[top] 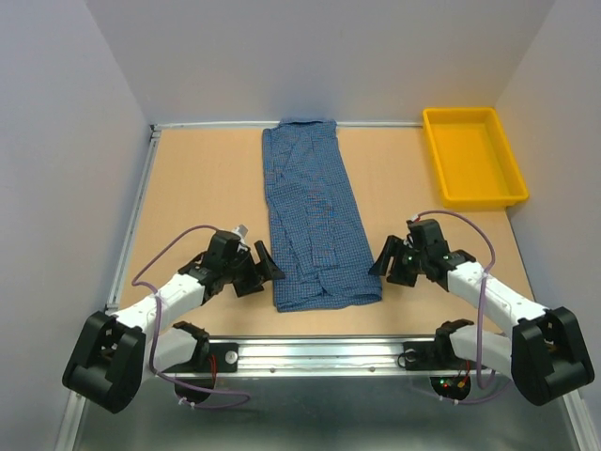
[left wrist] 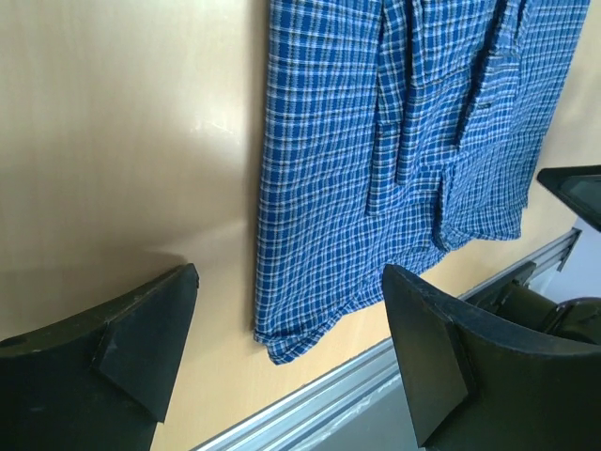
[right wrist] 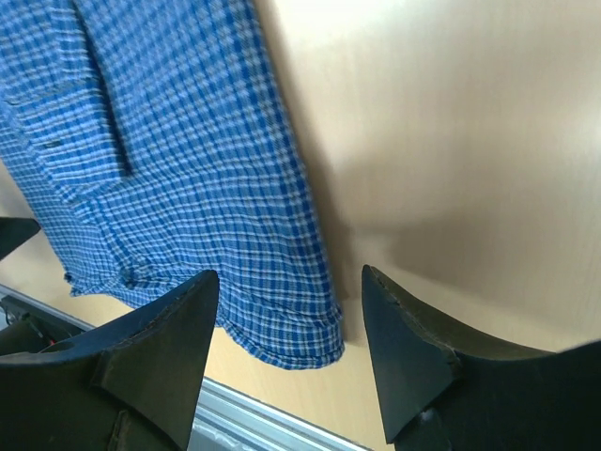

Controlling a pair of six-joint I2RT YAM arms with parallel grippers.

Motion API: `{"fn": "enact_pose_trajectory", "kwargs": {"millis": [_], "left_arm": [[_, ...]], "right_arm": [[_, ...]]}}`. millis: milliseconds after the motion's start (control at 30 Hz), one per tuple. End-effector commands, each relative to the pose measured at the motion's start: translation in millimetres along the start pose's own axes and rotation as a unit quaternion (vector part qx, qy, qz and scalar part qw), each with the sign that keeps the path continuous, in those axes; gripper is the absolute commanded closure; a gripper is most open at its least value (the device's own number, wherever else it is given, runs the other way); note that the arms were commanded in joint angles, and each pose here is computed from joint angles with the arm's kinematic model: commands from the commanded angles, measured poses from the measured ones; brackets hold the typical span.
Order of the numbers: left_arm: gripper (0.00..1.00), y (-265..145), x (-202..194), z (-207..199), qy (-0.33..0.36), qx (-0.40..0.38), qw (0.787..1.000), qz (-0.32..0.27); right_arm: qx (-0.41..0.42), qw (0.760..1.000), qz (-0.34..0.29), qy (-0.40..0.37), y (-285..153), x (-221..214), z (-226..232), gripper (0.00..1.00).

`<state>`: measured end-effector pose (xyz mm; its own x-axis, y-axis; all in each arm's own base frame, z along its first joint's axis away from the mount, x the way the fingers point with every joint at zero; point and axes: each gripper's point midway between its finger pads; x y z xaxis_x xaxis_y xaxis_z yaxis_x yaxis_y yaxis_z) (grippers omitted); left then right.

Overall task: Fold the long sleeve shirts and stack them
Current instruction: Fold the shirt

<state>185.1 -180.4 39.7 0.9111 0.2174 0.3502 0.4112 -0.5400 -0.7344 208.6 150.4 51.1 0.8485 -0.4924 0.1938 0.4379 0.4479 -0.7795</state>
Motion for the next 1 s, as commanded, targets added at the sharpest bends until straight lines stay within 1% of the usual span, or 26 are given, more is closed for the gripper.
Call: {"fn": "enact_pose_trajectory", "kwargs": {"millis": [0,167,233,300,333,500,533,600,633,667,700,733,767,833,967], "left_arm": [[0.09,4.8,-20.6,-2.5,-0.009,-0.012,1.000,0.025],[0.14,15.4,-36.7,0.2,0.001,0.000,0.998,0.067],[0.16,18.8,-39.8,1.6,0.001,0.003,0.997,0.076],[0.19,20.0,-41.7,1.9,0.002,0.005,0.997,0.081],[0.21,20.4,-42.6,2.0,0.002,0.005,0.997,0.083],[0.40,21.3,-52.0,2.1,0.006,0.004,0.995,0.101],[0.50,20.5,-54.4,2.3,0.007,0.002,0.995,0.104],[0.60,19.1,-56.2,2.5,0.006,0.000,0.994,0.105],[0.66,18.3,-56.8,2.1,0.007,-0.002,0.994,0.105],[0.80,16.3,-56.9,1.4,0.007,-0.002,0.994,0.105],[0.86,14.9,-57.3,1.1,0.007,-0.002,0.994,0.106],[0.92,13.5,-56.8,0.1,0.008,-0.002,0.994,0.106],[1.00,10.0,-55.5,-1.8,0.011,-0.002,0.994,0.106],[1.00,5.5,-53.3,-4.4,0.016,-0.001,0.994,0.104],[1.00,-8.0,-48.0,-12.3,0.024,-0.007,0.995,0.093]], "right_arm": [[-0.019,0.999,0.018,0.023,2.8,-16.6,-17.1,0.33],[-0.023,0.998,0.053,0.011,9.1,-27.3,-22.8,0.34],[-0.020,0.997,0.071,0.007,11.1,-32.6,-23.2,0.36],[-0.014,0.997,0.077,0.006,13.3,-34.0,-21.7,0.38],[-0.011,0.997,0.079,0.006,13.7,-34.4,-20.8,0.40],[0.004,0.997,0.082,0.005,14.9,-34.8,-15.5,0.48],[0.006,0.996,0.085,0.005,14.9,-35.2,-14.6,0.53],[0.007,0.996,0.085,0.004,14.5,-35.3,-14.2,0.59],[0.010,0.996,0.084,0.002,13.8,-35.2,-13.2,0.69],[0.012,0.996,0.084,0.000,12.9,-35.3,-12.6,0.76],[0.016,0.996,0.083,-0.001,11.9,-34.9,-10.5,0.82],[0.018,0.996,0.083,0.000,11.1,-35.1,-9.5,0.91],[0.024,0.996,0.085,0.000,9.0,-36.0,-6.9,0.94],[0.030,0.996,0.089,-0.001,5.8,-36.8,-3.1,0.99],[0.034,0.995,0.096,-0.008,-4.3,-39.7,0.2,1.00]]}}
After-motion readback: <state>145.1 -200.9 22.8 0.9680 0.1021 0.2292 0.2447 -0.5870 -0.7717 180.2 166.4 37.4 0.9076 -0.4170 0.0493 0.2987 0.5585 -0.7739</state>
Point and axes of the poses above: each gripper's point midway between its finger pads, its own y axis out along the fingers, its own z axis along the line the jaws close on, x = y × z, and after that the axes turned 11 degrees about y, right-handed
